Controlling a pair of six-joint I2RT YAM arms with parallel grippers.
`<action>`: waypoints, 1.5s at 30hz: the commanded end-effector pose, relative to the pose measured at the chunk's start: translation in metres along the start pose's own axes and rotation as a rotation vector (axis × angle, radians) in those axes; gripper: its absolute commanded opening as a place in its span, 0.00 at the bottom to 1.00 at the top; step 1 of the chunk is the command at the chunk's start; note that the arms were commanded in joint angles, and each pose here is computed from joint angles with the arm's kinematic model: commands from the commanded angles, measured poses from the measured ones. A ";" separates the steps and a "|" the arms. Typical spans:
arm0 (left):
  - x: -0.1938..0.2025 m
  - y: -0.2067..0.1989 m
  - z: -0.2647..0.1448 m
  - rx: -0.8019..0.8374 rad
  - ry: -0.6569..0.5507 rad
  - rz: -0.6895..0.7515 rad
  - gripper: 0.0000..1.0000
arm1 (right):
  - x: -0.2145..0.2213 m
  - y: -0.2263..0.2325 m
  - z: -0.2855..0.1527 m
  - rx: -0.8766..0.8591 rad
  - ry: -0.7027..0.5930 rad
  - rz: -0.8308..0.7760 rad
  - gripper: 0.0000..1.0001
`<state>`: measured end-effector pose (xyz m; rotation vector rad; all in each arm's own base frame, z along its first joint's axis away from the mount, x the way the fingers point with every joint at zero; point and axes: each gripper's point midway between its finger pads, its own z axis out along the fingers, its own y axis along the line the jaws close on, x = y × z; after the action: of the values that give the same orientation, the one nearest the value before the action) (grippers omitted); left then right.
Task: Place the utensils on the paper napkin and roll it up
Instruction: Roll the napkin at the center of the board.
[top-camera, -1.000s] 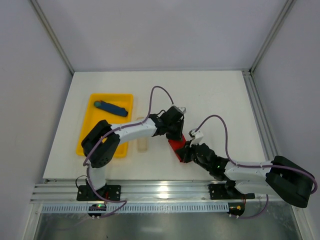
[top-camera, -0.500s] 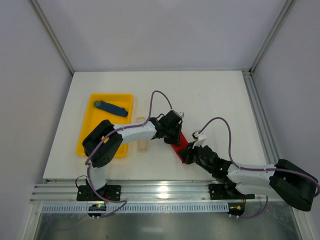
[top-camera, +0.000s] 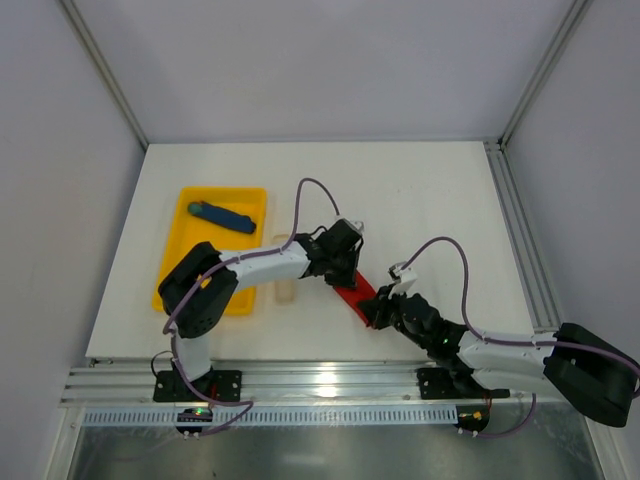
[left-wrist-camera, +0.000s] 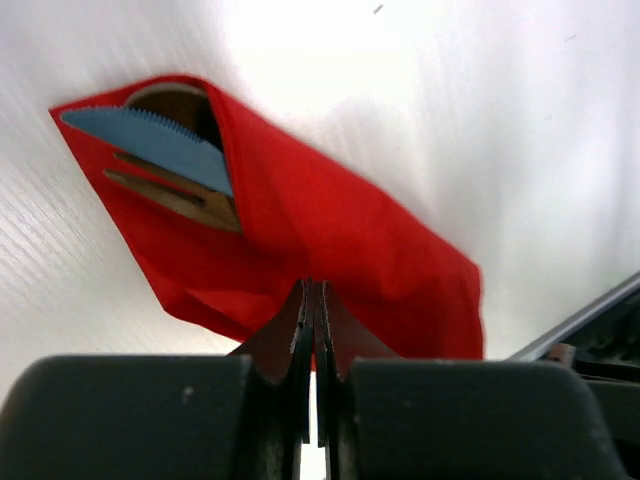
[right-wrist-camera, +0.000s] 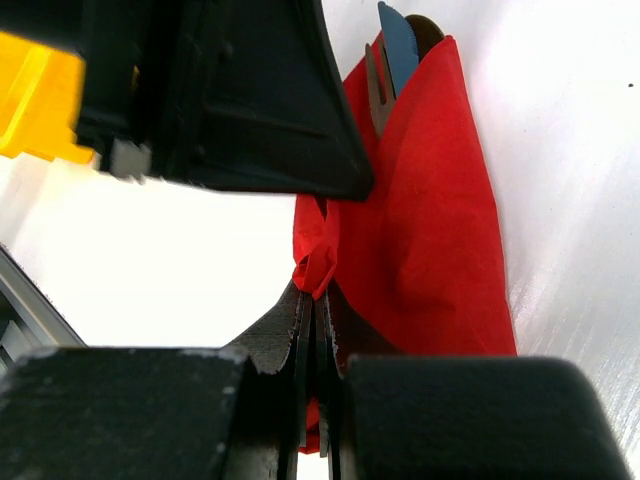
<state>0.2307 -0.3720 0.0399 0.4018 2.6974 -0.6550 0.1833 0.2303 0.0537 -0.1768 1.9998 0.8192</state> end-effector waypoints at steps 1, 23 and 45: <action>-0.043 -0.028 -0.036 0.047 -0.127 0.028 0.03 | -0.016 0.009 0.001 -0.034 -0.078 0.036 0.04; -0.040 -0.006 0.019 -0.060 -0.064 0.050 0.01 | -0.027 0.005 -0.005 -0.014 -0.133 0.073 0.04; -0.055 0.003 -0.005 -0.094 -0.191 0.057 0.02 | -0.009 -0.002 0.007 0.023 -0.087 0.154 0.04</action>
<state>0.2678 -0.3740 0.0303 0.3921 2.6001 -0.4959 0.1921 0.2260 0.0448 -0.0019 2.0222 0.8168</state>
